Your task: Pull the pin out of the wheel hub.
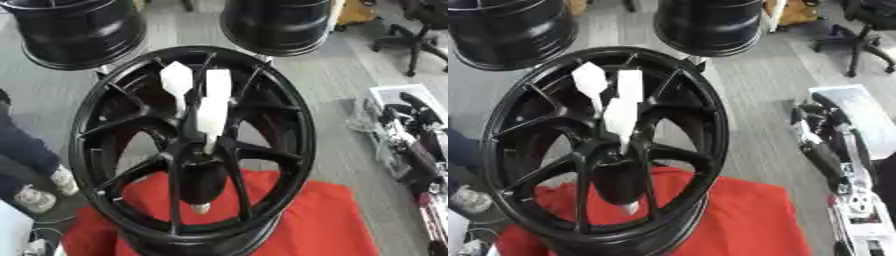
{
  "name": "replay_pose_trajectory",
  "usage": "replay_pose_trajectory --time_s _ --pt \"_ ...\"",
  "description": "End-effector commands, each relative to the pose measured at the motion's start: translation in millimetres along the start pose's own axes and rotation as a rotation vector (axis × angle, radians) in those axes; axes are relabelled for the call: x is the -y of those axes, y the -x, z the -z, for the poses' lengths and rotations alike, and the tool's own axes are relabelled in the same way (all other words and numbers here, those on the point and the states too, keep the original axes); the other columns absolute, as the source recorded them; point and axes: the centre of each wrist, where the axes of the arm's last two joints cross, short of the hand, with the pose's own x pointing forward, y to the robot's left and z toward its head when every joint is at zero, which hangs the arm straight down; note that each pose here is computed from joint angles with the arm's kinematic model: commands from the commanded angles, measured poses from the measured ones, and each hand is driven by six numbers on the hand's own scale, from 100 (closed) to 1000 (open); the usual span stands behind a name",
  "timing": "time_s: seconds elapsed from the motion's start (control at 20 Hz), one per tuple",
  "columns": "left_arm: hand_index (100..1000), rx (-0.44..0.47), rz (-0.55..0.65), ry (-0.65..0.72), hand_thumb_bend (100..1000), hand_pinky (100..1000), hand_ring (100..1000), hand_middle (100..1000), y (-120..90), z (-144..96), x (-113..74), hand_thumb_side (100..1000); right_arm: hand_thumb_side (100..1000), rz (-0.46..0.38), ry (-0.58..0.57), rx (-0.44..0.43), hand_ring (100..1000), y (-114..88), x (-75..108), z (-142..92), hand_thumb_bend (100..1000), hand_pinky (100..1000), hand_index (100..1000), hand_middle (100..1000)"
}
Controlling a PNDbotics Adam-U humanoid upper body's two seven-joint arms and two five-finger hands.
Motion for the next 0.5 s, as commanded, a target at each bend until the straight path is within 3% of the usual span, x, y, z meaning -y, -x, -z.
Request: replay_pose_trajectory --time_s 0.05,0.5 --pt "722 0.037 -0.019 0.004 345 674 789 675 -9.2 2.9 5.1 779 454 0.004 -0.008 0.023 713 -5.3 0.4 3.5 237 786 905 721" --pt "718 0.016 -0.036 0.06 338 673 787 670 -4.6 -0.8 15.4 791 454 0.01 -0.016 0.029 713 -6.2 -1.6 4.9 238 786 905 720"
